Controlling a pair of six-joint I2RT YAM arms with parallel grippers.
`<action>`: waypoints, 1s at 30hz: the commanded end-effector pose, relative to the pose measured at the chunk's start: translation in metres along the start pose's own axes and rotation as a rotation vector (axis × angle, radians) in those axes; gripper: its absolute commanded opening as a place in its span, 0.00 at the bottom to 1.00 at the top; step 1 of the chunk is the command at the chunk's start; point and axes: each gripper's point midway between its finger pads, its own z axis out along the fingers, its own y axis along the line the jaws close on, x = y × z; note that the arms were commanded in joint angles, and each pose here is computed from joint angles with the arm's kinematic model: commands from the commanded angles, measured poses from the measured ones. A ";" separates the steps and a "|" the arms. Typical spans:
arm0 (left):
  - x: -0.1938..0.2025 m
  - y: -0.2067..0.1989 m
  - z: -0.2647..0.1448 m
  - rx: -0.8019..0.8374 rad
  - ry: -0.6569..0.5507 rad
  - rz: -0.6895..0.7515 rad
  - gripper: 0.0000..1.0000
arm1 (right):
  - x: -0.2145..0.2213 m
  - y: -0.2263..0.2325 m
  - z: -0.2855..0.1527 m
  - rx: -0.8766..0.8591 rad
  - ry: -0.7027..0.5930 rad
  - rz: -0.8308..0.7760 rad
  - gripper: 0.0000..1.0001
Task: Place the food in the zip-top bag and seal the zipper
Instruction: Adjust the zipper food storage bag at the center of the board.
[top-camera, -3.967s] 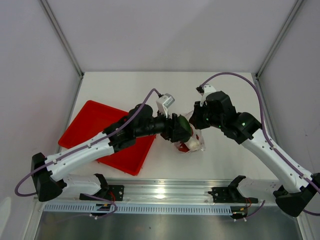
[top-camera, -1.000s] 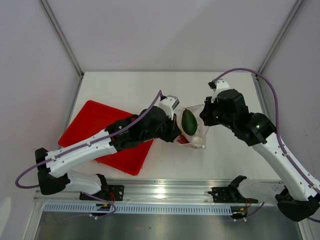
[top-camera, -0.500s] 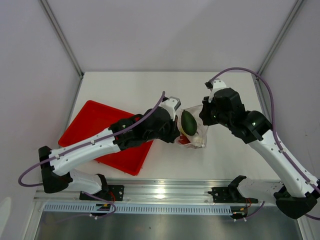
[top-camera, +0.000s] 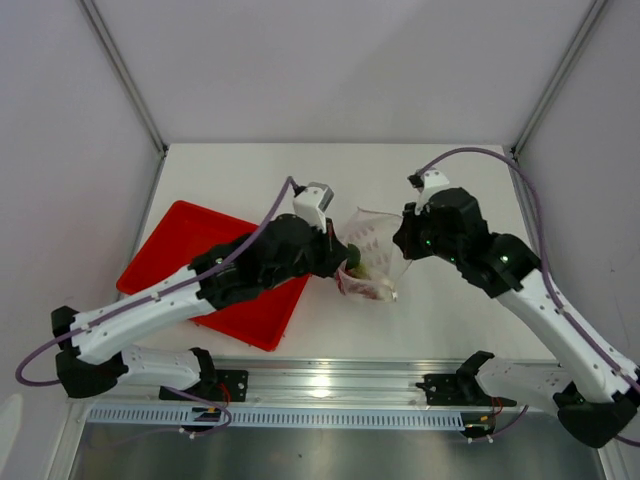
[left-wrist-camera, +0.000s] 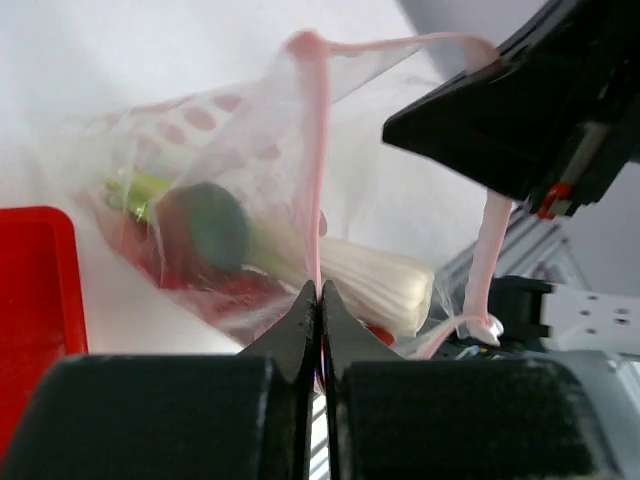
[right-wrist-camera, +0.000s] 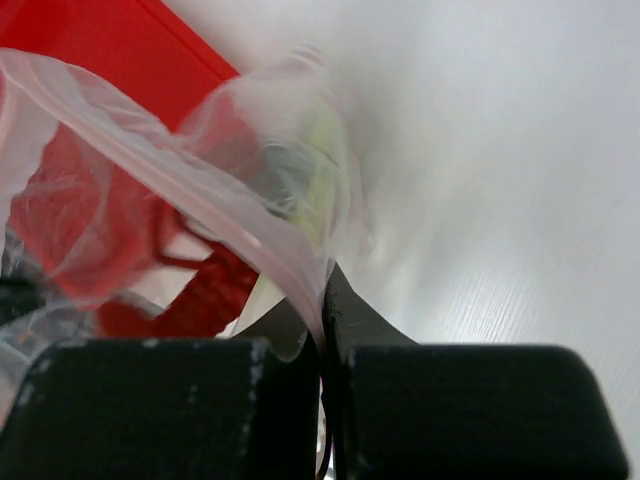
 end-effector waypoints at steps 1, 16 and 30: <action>0.020 0.010 0.020 -0.047 0.055 0.007 0.01 | 0.023 -0.006 0.038 0.045 0.087 0.019 0.00; -0.012 -0.041 0.003 0.139 -0.020 -0.074 0.00 | -0.020 0.032 0.009 -0.130 -0.010 -0.003 0.01; -0.064 -0.046 0.006 0.057 -0.128 -0.228 0.01 | 0.007 0.051 -0.056 -0.324 0.040 -0.048 0.77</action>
